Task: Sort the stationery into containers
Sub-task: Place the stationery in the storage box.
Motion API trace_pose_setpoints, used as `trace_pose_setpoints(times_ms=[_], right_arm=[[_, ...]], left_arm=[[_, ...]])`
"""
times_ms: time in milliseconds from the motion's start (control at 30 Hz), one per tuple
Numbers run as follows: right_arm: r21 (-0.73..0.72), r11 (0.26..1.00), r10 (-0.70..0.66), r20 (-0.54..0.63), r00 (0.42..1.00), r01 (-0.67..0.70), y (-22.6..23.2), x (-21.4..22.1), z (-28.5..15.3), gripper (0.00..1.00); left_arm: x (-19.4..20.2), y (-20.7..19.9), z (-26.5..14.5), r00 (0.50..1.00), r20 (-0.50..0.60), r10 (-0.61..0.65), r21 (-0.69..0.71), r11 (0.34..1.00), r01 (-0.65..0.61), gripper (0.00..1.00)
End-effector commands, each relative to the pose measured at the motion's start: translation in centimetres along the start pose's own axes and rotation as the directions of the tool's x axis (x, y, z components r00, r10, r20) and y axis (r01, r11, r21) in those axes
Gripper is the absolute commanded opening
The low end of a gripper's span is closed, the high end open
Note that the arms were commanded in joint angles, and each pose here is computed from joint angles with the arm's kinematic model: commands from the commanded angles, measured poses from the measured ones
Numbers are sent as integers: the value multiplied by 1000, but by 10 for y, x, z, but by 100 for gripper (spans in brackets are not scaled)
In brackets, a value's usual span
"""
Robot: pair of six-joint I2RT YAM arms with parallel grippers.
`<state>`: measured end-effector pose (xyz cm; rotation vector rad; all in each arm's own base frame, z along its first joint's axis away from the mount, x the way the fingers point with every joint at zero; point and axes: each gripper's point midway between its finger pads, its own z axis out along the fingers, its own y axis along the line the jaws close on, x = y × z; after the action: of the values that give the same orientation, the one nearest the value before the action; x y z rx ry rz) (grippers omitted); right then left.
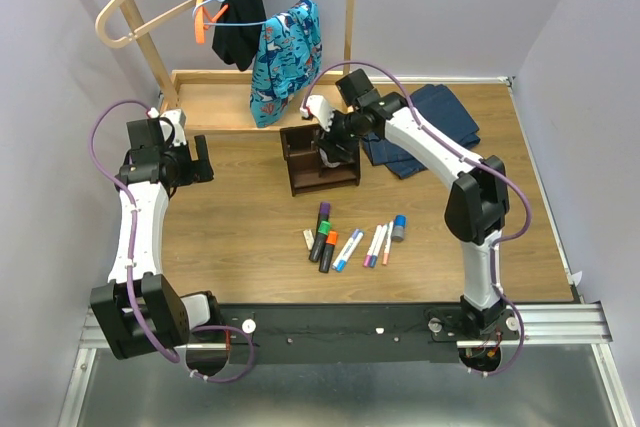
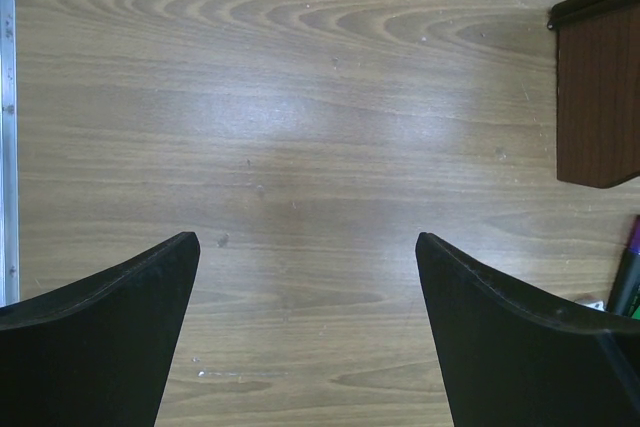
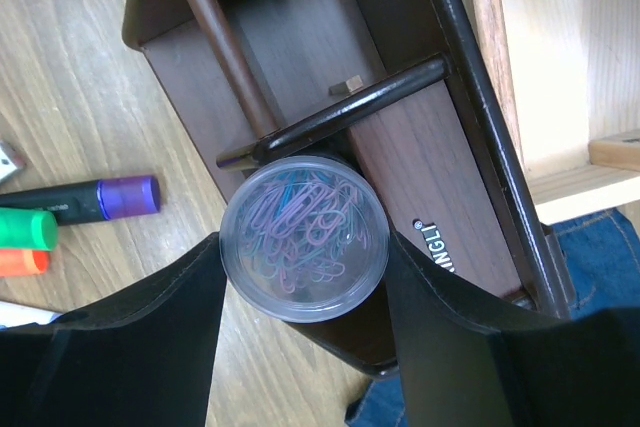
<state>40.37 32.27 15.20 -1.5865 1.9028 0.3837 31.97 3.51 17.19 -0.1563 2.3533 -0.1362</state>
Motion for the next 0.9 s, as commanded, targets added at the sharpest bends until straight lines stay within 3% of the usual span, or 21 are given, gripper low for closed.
trace_pose_setpoints(times_ms=[0, 133, 567, 867], right_arm=[[37, 999, -16, 85, 996, 13, -21, -16, 8, 54], [46, 999, -29, 94, 995, 24, -21, -14, 10, 56], [77, 997, -28, 116, 993, 19, -20, -15, 4, 78], [96, 995, -34, 145, 989, 20, -17, -27, -23, 81]], left_arm=[[-7, -2, -5, 1000, 4, -6, 3, 1000, 6, 99], [-4, -3, -3, 1000, -3, -10, 7, 1000, 10, 99], [-5, -5, -1, 1000, -7, -12, 18, 1000, 12, 99], [-3, -13, -4, 1000, 3, 2, 65, 998, -2, 99]])
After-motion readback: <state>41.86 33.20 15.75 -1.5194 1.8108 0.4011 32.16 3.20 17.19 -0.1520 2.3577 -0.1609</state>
